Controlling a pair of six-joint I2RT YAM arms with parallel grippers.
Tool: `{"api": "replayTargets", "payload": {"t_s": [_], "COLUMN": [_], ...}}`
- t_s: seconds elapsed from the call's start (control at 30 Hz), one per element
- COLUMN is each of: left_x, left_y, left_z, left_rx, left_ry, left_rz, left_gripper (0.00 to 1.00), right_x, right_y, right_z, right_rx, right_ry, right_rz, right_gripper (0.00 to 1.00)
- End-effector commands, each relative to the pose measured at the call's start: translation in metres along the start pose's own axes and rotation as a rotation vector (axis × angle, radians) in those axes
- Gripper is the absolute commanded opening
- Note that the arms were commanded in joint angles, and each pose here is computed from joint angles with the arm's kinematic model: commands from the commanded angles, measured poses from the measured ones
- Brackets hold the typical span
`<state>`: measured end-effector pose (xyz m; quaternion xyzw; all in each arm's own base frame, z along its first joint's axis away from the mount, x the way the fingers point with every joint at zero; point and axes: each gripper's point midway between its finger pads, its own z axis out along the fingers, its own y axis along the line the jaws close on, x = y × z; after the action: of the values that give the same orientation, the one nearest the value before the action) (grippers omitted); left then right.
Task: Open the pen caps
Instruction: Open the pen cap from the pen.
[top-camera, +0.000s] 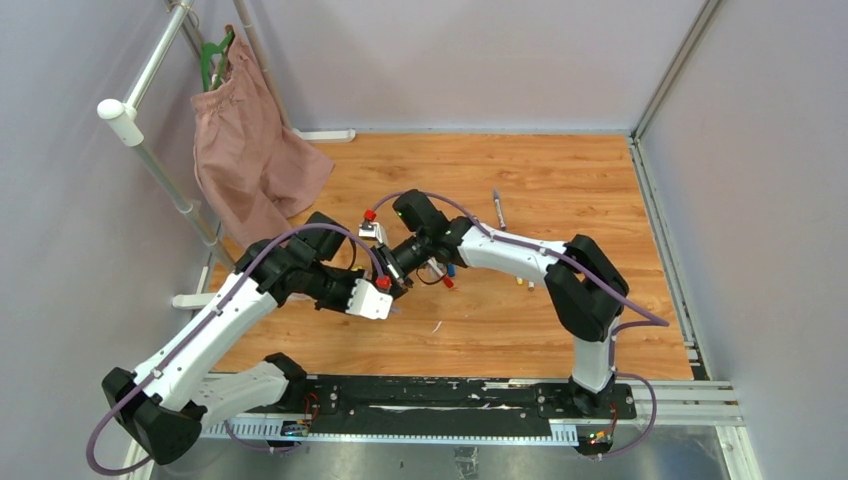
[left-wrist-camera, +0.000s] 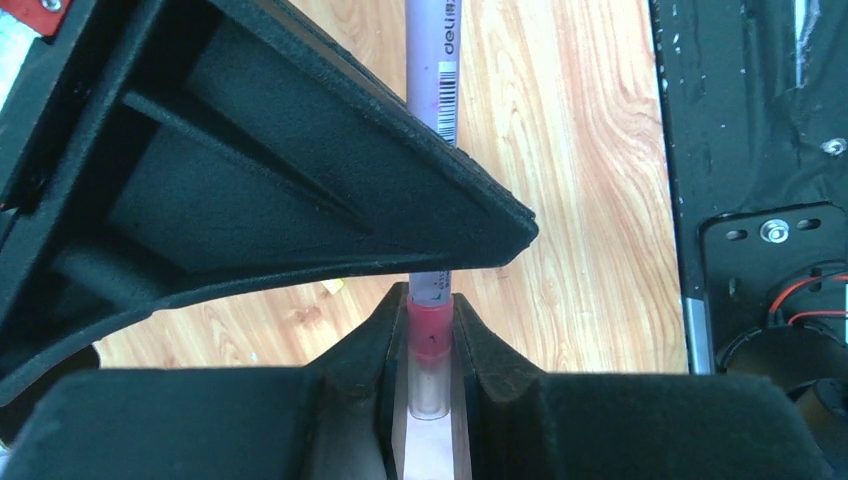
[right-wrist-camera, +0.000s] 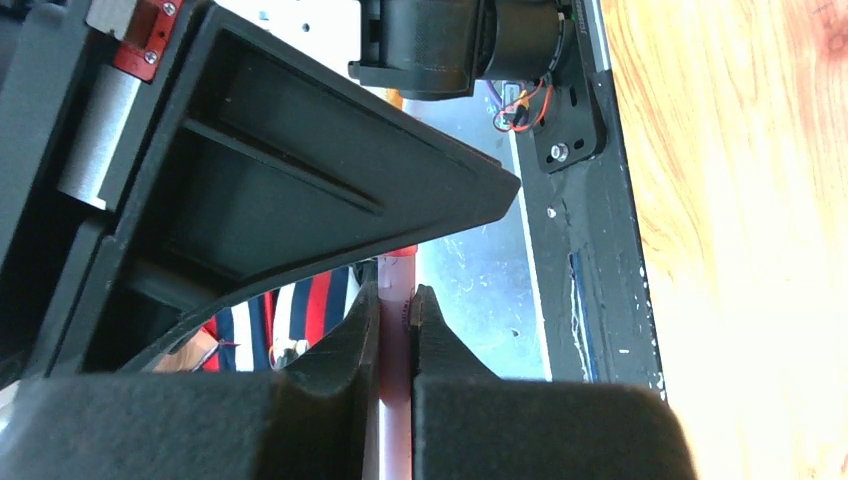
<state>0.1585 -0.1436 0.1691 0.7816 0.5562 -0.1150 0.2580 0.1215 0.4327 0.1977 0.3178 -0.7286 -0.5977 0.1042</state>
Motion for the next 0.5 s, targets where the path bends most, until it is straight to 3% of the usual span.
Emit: {"api": "replayTargets", "payload": {"t_s": [0.0, 0.27, 0.47], "left_x": [0.012, 0.064, 0.083], "left_y": [0.008, 0.012, 0.033], "left_z": [-0.005, 0.008, 0.011], "left_rx": [-0.025, 0.033, 0.0], "left_ry": [0.081, 0.279, 0.352], "left_rz": [0.033, 0.067, 0.044], "left_gripper": [0.0, 0.0, 0.0], "right_x": [0.025, 0.08, 0.109], "right_y": [-0.013, -0.039, -0.048], "right_z": [-0.013, -0.043, -0.058], "right_rx": [0.046, 0.118, 0.172], "right_ry": [-0.011, -0.029, -0.025], "right_rz": [0.062, 0.156, 0.197], "right_gripper": [0.0, 0.0, 0.0]}}
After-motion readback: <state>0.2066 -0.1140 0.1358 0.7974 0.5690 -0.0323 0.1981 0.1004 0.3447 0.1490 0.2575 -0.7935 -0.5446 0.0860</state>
